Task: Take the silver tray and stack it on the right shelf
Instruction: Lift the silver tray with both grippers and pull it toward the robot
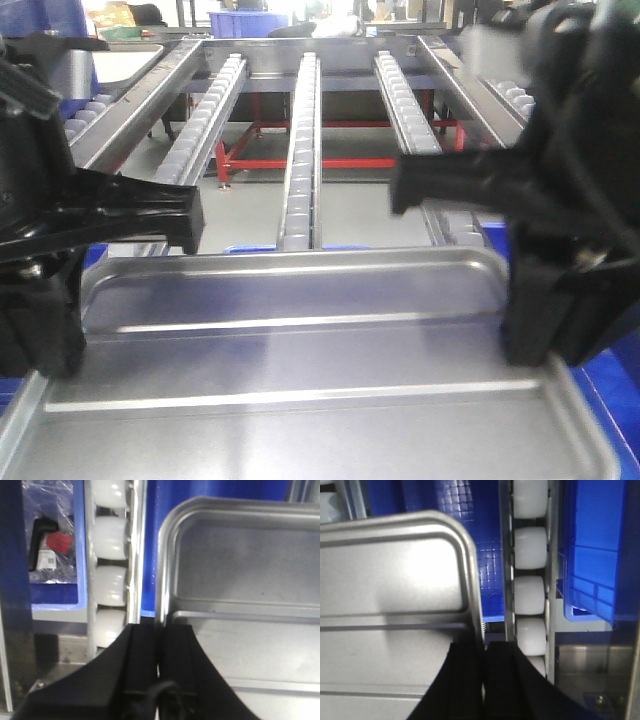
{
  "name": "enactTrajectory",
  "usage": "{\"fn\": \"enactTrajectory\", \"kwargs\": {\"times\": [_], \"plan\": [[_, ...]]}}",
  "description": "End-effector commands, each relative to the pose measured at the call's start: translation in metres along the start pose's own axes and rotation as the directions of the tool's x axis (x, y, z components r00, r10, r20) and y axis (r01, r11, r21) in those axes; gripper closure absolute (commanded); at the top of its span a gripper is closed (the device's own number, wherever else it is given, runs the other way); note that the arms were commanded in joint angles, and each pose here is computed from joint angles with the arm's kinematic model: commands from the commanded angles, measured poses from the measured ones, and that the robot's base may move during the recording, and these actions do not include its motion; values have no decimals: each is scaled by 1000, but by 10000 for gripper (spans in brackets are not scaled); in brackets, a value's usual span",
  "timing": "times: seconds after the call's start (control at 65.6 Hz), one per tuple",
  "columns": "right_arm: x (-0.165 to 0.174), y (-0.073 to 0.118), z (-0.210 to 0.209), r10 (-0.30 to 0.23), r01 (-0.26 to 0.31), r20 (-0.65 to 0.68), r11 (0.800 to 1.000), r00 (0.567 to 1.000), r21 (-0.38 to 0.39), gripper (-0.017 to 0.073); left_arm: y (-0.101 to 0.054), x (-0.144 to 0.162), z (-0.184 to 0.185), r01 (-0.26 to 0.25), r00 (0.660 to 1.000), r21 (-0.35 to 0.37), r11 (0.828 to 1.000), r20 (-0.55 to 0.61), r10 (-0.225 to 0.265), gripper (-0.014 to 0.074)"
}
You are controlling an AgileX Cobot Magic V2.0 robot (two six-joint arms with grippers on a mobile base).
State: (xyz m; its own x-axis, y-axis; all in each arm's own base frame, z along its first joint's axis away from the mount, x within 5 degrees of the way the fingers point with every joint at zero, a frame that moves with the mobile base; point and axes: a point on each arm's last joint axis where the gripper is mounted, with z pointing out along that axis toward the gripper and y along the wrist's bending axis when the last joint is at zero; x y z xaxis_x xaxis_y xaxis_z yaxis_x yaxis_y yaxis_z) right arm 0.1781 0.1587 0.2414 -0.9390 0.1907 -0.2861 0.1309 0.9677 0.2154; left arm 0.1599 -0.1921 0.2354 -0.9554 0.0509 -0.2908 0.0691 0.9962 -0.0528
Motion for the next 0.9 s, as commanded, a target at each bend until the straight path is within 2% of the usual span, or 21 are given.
{"fn": "enactTrajectory", "kwargs": {"times": [0.0,0.122,0.305,0.579,0.701,0.884], "plan": [[1,0,-22,27,-22,58,996,998,-88,501,-7,3,-15,-5,1000,71,997,17,4,685],[18,-6,-29,29,-24,54,996,998,-91,501,-9,16,-18,-24,1000,93,995,-2,25,685],[36,-9,-32,4,-4,57,1000,998,-4,501,-5,27,-32,-16,1000,109,994,-3,16,686],[58,3,-36,-26,27,35,999,999,-47,501,7,53,-40,6,1000,110,994,8,-7,686],[59,5,-36,-31,34,44,998,999,-49,501,12,59,-44,-19,1000,98,995,22,17,686],[59,4,-36,-36,38,49,998,998,-43,501,13,57,-46,-25,999,91,996,36,22,686]]}}
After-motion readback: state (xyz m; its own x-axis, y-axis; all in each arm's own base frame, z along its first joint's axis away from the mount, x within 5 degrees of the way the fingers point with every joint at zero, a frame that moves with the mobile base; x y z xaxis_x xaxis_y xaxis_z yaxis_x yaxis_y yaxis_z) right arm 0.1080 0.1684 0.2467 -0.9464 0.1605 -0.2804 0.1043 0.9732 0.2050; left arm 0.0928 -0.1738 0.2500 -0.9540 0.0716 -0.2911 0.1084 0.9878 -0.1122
